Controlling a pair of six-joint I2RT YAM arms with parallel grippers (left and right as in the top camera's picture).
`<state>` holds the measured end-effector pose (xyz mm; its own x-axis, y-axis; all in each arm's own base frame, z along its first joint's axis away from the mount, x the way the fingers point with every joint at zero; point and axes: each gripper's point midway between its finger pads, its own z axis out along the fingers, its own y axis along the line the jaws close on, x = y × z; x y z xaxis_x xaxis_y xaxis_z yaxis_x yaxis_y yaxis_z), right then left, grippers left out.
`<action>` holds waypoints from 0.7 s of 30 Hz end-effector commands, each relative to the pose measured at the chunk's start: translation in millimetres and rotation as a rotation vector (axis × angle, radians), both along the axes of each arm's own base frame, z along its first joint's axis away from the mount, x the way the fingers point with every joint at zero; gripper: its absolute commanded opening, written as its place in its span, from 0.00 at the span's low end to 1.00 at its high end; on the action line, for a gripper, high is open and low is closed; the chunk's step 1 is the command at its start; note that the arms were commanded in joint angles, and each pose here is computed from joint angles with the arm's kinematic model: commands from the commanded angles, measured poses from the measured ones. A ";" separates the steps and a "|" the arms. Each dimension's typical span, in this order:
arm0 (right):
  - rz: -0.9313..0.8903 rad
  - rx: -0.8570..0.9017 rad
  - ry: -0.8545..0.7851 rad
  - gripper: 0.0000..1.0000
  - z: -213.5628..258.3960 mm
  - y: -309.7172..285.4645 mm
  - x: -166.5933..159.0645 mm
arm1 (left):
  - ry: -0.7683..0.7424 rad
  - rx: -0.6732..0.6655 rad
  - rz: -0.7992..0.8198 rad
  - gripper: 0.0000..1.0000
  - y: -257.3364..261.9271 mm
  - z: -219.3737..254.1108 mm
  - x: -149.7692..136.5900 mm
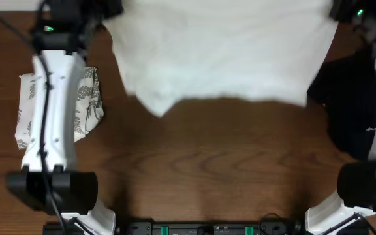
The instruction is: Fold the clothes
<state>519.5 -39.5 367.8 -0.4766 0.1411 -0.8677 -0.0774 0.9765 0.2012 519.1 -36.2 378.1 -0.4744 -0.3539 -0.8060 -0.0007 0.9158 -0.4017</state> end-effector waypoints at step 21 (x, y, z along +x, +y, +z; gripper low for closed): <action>-0.121 -0.128 0.927 0.01 -177.5 -17.9 -159.5 | 0.990 0.016 -0.034 0.06 5.7 -171.9 -182.3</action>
